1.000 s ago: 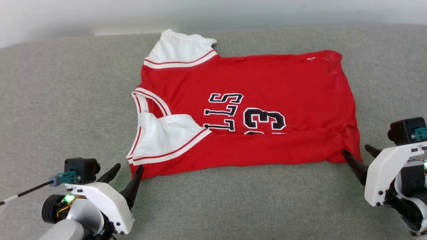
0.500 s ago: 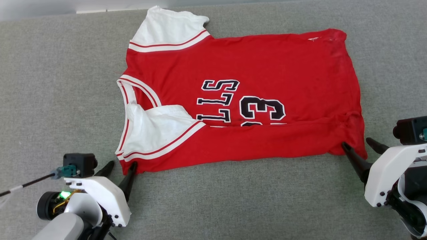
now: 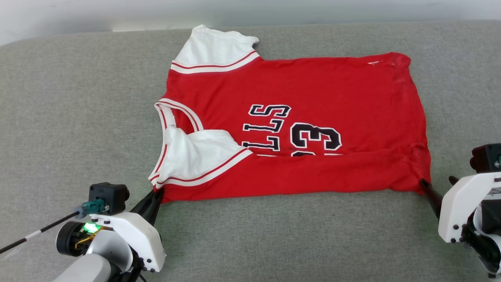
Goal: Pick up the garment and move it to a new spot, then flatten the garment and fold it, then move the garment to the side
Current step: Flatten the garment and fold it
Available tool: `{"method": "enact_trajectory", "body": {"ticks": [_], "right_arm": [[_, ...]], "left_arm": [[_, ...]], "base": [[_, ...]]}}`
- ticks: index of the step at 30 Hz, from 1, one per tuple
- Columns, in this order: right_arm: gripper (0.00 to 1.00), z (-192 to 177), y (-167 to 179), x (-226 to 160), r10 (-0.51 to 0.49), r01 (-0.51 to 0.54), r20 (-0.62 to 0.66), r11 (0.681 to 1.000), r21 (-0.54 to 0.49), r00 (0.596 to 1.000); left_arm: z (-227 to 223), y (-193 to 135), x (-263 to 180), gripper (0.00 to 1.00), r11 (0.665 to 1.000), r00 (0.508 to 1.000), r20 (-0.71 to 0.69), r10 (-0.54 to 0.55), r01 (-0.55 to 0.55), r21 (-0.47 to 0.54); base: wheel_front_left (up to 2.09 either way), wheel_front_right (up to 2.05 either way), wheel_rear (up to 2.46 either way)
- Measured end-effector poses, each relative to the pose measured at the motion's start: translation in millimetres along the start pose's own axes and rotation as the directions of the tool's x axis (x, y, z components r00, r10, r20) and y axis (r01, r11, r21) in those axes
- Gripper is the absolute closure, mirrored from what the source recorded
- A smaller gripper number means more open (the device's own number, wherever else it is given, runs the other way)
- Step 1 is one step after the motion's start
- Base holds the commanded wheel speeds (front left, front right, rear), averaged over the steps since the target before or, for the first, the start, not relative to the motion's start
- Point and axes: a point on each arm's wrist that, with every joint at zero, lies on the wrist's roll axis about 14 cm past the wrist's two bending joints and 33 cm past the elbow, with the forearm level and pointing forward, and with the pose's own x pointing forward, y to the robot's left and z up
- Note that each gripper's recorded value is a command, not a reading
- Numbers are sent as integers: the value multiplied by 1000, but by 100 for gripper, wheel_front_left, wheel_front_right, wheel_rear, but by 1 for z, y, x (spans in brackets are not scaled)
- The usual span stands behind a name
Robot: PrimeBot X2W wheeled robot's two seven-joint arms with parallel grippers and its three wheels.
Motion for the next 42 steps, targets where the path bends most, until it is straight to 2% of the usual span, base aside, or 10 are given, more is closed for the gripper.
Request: {"method": "enact_trajectory", "body": {"ticks": [5, 13, 14, 15, 16, 27, 36, 42], "right_arm": [[0, -5, -3, 14, -20, 20, -48, 1000, 2, 999], [0, -20, 9, 41, 8, -10, -137, 1000, -8, 991], [15, -22, 10, 43, 11, -13, -144, 1000, -15, 989], [61, -22, 11, 45, 13, -16, -150, 1000, -22, 989], [100, -23, 11, 46, 13, -18, -155, 999, -29, 988], [100, -18, 8, 32, 18, -19, -121, 1000, -12, 993], [100, -23, -6, -20, 4, -5, -101, 1000, -9, 995], [100, -54, -23, -54, -36, 37, -172, 999, 0, 984]], "left_arm": [[13, -1, -10, 100, 999, 999, 48, -4, 2, 48], [18, -5, -7, 100, 998, 998, 59, -21, 18, 57], [16, -4, -6, 100, 998, 998, 54, -19, 16, 58], [14, -3, -6, 100, 998, 999, 46, -17, 14, 59], [12, -3, -6, 100, 998, 999, 39, -17, 14, 60], [2, 5, -15, 100, 995, 1000, 15, -2, 0, 96], [-20, 4, -51, 100, 994, 999, -34, 0, 4, 106], [-52, -13, -74, 100, 996, 989, -139, -40, 52, 77]], "base": [[0, 0, 0], [0, 0, 0], [0, 0, 0], [0, 0, 0], [0, 0, 0], [0, 0, 0], [0, 0, 0], [0, 0, 0]]}}
